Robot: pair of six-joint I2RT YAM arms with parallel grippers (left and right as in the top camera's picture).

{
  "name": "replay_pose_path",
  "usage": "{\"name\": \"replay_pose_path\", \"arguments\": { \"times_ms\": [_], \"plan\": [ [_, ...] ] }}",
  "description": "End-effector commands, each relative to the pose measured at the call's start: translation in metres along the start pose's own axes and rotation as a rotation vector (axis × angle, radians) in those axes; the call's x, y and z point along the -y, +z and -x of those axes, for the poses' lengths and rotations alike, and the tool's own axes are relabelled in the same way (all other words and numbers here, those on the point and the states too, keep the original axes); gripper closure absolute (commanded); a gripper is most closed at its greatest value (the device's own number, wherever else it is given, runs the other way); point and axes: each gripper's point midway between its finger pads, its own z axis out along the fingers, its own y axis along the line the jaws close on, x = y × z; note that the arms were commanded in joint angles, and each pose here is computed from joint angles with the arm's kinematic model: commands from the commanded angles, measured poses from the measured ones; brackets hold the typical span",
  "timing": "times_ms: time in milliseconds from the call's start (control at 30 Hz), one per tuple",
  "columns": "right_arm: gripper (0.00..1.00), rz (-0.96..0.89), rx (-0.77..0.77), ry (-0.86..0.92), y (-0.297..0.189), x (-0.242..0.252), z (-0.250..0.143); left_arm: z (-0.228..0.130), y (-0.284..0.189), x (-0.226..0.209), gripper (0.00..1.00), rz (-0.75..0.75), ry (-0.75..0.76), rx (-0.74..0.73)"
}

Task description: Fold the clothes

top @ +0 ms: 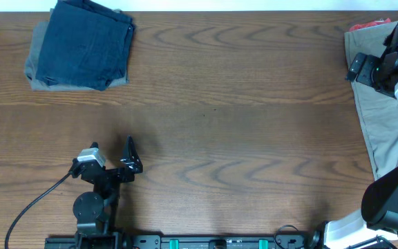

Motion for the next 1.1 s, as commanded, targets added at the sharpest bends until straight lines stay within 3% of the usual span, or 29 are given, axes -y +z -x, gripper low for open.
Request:
{"name": "replay_pose_path", "arguments": {
  "times_ms": [0,400,733,1067],
  "plan": [
    [0.01,-0.011,0.007,-0.006,0.000,0.003,0.003,-0.014,0.002,-0.008,0.02,0.026,0.019,-0.031],
    [0.01,0.008,0.064,-0.016,-0.025,-0.003,0.009,-0.014,0.002,-0.008,0.02,0.026,0.019,-0.031],
    [0.01,0.135,0.357,-0.079,-0.153,-0.037,0.014,-0.014,0.002,-0.008,0.02,0.026,0.019,-0.031],
    [0.01,0.325,0.671,-0.138,-0.293,-0.049,-0.026,-0.014,0.002,-0.008,0.02,0.026,0.019,-0.031]
  ]
}}
